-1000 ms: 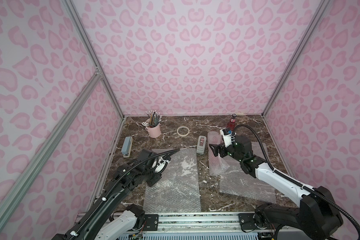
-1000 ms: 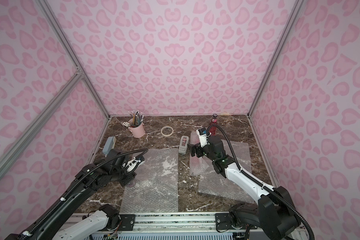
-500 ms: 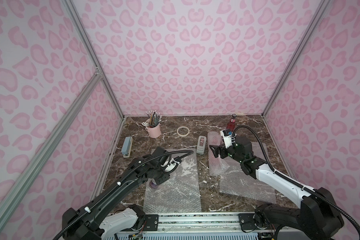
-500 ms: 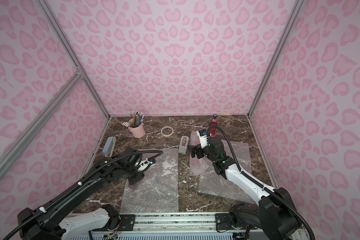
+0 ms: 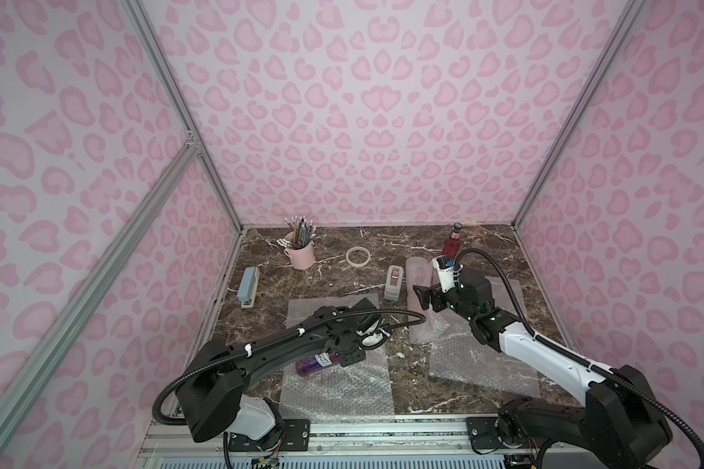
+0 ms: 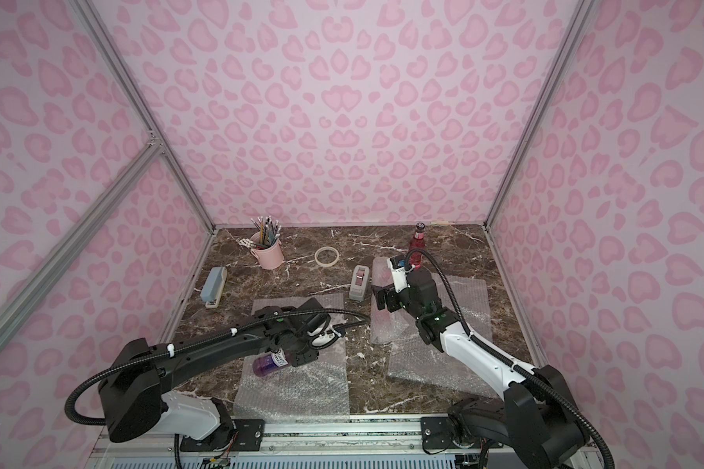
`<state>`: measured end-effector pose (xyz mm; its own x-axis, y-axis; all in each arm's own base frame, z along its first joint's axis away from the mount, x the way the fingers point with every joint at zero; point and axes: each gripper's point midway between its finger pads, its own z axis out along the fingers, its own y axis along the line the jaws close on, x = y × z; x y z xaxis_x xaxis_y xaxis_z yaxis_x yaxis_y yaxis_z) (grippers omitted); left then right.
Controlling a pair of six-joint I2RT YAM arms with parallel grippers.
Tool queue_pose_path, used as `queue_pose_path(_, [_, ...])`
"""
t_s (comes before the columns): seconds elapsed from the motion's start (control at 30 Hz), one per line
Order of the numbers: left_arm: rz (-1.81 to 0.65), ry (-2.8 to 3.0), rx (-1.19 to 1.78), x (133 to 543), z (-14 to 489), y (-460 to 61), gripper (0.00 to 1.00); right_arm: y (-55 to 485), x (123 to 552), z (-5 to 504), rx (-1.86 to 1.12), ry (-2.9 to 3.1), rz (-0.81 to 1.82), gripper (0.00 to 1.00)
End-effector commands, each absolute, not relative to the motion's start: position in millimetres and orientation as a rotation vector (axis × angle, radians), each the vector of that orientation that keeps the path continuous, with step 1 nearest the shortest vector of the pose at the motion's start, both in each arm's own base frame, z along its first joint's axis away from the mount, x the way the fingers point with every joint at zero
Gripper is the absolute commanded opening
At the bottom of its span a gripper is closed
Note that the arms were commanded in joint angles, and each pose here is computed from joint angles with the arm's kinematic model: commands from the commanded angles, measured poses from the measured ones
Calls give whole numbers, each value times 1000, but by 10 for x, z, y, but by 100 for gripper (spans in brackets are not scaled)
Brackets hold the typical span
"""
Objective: Wrap wine bottles in bubble wrap
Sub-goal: Place the wine bottle on the bubble wrap.
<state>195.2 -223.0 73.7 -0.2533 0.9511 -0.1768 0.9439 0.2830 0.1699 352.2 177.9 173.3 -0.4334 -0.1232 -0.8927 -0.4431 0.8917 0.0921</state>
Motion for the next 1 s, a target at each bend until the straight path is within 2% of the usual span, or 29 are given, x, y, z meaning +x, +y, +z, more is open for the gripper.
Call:
queue_pose_path(0.0, [4,2254,1757,2033,728,-2458,3,1749,3575,1749,-403,1981,351,98])
queue_pose_path(0.1, [-4,2305,1753,2036,632,-2535,5,1743,3574,1728,-405,1983,345,98])
queue_pose_path(0.5, [-92,2452,1711,1901,308,-2601,22,1670,3559,1720,-410,1983,330,98])
queue_pose_path(0.6, [-162,2481,1706,1814,307,-2620,33,1637,3566,1726,-406,1982,327,98])
queue_pose_path(0.7, [-146,2501,1704,1790,302,-2555,48,1638,3555,1756,-414,1972,334,98])
queue_pose_path(0.97, [-236,2528,1530,1869,648,-2443,69,1773,3442,1843,-539,1905,395,98])
